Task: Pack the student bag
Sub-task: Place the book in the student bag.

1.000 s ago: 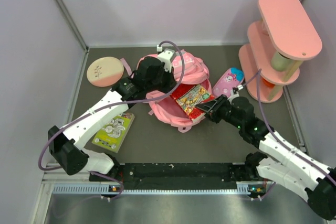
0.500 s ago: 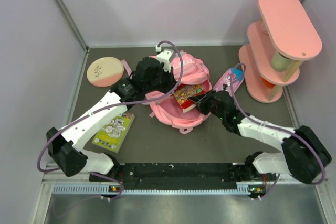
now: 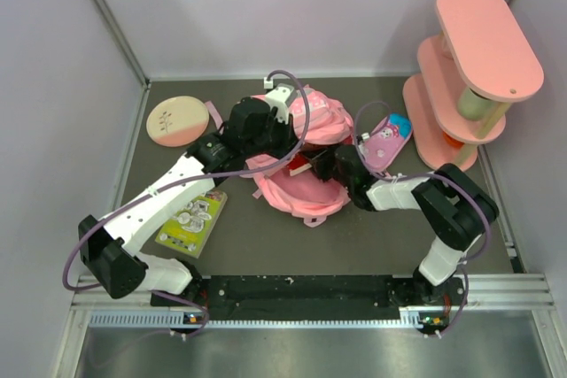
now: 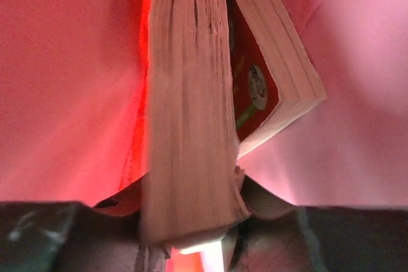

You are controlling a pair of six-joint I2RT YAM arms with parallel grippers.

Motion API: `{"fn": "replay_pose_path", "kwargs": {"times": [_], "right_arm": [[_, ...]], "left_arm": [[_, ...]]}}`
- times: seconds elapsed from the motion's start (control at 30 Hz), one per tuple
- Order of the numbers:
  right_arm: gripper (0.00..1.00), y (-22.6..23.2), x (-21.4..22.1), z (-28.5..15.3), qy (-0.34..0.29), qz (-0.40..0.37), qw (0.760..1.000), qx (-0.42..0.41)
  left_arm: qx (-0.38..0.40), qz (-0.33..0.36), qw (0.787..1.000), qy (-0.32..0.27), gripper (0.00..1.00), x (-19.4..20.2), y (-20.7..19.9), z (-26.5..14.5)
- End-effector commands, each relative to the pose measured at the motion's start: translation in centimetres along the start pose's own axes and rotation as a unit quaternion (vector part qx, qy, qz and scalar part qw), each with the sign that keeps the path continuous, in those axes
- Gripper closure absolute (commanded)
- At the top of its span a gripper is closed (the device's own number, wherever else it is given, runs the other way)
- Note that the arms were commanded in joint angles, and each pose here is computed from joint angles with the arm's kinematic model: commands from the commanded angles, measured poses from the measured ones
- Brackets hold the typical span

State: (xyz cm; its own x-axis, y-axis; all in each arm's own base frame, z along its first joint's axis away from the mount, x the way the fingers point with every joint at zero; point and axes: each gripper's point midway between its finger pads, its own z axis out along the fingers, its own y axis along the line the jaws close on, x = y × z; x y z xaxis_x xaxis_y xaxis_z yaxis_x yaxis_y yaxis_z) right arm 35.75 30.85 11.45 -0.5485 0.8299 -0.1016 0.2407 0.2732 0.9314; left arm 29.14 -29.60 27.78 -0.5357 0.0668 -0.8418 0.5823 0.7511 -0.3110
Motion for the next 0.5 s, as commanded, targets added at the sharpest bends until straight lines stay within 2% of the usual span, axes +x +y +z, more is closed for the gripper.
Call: {"fn": "replay_pose_path", "kwargs": {"times": [0.0, 0.03, 0.17, 0.27, 0.47], "right_arm": [[0.57, 3.5, 0.0, -0.1, -0.013, 0.026, 0.997, -0.071], [0.49, 2.9, 0.0, -0.2, -0.013, 0.025, 0.997, -0.066], [0.43, 1.4, 1.1, -1.1, 0.016, 0.008, 0.999, -0.047], [0.32, 0.4, 1.4, -2.0, 0.027, 0.003, 0.999, -0.032], [0.3, -1.4, 1.3, -3.7, 0.03, 0.001, 1.0, 0.001]], "left_arm": [[0.052, 0.008, 0.992, -0.113, 1.0, -6.1, -2.8, -2.8], [0.05, 0.008, 0.993, -0.11, 1.0, -5.9, -2.6, -2.6], [0.053, 0.004, 0.993, -0.105, 1.0, -5.4, -2.7, -2.4], [0.051, 0.002, 0.993, -0.103, 1.0, -5.1, -2.5, -2.2], [0.042, 0.004, 0.994, -0.098, 1.0, -4.5, -2.1, -2.1]]}}
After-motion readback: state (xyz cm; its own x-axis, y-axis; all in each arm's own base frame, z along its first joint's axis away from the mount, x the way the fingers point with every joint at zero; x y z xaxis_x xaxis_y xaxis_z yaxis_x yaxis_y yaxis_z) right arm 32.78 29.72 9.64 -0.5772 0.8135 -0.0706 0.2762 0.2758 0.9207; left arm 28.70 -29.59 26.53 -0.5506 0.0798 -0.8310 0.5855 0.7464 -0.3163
